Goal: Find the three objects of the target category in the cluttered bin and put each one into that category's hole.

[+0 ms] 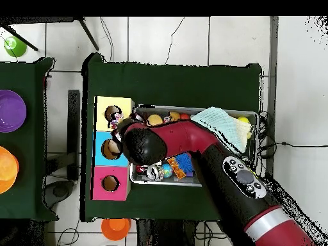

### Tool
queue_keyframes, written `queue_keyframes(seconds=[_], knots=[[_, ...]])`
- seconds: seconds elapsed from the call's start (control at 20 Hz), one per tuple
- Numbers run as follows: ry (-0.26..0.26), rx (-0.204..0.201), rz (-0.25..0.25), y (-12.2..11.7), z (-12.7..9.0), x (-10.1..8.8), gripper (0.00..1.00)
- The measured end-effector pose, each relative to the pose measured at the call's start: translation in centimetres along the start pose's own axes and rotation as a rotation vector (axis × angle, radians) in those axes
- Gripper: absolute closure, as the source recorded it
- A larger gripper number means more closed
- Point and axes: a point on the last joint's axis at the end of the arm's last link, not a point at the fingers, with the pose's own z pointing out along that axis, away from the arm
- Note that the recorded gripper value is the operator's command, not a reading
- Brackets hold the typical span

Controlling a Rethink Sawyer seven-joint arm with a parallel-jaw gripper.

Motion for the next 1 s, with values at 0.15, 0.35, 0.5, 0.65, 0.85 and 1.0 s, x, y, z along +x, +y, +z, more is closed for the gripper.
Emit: queue_keyframes(seconds=[0.15, 0.35, 0.5, 0.65, 0.85, 1.0], knots=[[-0.027, 0.009, 0.004, -0.1, 0.4, -0.1, 1.0], [-0.07, 0.029, 0.009, -0.3, 0.7, -0.5, 1.0], [-0.089, 0.035, 0.012, -0.3, 1.0, -0.6, 1.0], [-0.106, 0.039, 0.016, -0.3, 1.3, -0.6, 1.0], [-0.107, 0.033, 0.019, -0.1, 1.6, -0.4, 1.0], [-0.106, 0.027, 0.022, 0.0, 1.9, -0.3, 1.0]])
